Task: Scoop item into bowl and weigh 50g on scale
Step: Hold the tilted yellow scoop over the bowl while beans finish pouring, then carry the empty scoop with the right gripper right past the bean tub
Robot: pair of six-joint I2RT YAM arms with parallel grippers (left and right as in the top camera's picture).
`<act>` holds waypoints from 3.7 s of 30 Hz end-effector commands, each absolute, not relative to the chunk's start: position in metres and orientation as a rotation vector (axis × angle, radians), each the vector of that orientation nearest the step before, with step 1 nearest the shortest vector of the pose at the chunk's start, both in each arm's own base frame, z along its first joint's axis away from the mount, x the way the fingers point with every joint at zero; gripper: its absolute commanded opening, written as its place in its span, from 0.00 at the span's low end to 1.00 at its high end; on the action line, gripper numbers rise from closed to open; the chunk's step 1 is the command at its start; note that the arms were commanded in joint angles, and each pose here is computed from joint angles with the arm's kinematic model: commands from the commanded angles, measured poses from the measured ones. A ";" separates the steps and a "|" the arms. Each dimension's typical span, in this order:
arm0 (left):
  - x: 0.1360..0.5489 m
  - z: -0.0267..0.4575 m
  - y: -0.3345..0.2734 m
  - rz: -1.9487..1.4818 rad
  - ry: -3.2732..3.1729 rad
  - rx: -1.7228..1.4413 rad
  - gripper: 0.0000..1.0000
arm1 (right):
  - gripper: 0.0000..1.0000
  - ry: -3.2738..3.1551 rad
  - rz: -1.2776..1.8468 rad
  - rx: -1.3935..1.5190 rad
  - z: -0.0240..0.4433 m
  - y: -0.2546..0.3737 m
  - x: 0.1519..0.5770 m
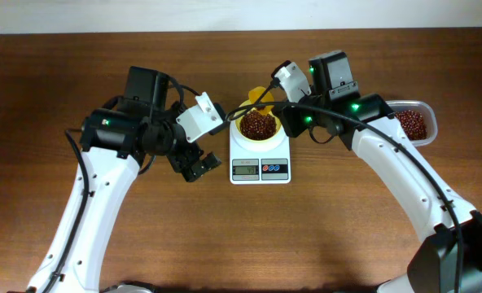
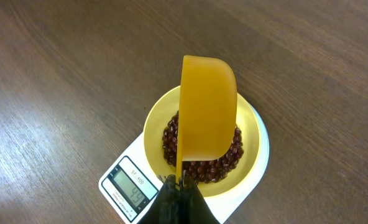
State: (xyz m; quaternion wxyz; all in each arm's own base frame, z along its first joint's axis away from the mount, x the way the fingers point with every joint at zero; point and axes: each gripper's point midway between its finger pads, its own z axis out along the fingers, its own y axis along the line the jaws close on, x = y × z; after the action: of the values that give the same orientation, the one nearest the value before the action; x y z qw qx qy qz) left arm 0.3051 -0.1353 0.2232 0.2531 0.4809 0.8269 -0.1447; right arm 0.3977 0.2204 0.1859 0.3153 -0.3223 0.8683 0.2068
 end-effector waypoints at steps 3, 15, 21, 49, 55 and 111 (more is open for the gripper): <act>0.304 0.224 -0.138 -0.411 2.231 1.321 0.99 | 0.04 2.264 0.530 -0.847 0.200 0.225 0.400; 0.304 0.224 -0.138 -0.411 2.231 1.321 0.99 | 0.04 2.342 0.388 -0.822 0.183 0.210 0.402; 0.304 0.224 -0.138 -0.411 2.231 1.321 0.99 | 0.04 2.334 0.371 -0.818 0.184 0.210 0.404; 0.304 0.224 -0.138 -0.411 2.231 1.321 0.99 | 0.04 2.371 0.458 -0.829 0.177 0.225 0.393; 0.304 0.224 -0.138 -0.411 2.231 1.321 0.99 | 0.04 2.374 0.447 -0.834 0.177 0.226 0.393; 0.304 0.224 -0.138 -0.411 2.231 1.321 0.99 | 0.04 2.619 0.236 -0.013 0.169 -0.044 0.415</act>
State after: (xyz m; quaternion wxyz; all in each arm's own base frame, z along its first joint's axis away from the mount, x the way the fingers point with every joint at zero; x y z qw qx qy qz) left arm 0.3051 -0.1353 0.2232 0.2531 0.4809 0.8269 -0.1447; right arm 0.4191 -0.0210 0.1706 0.2561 -0.0081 0.9557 0.1451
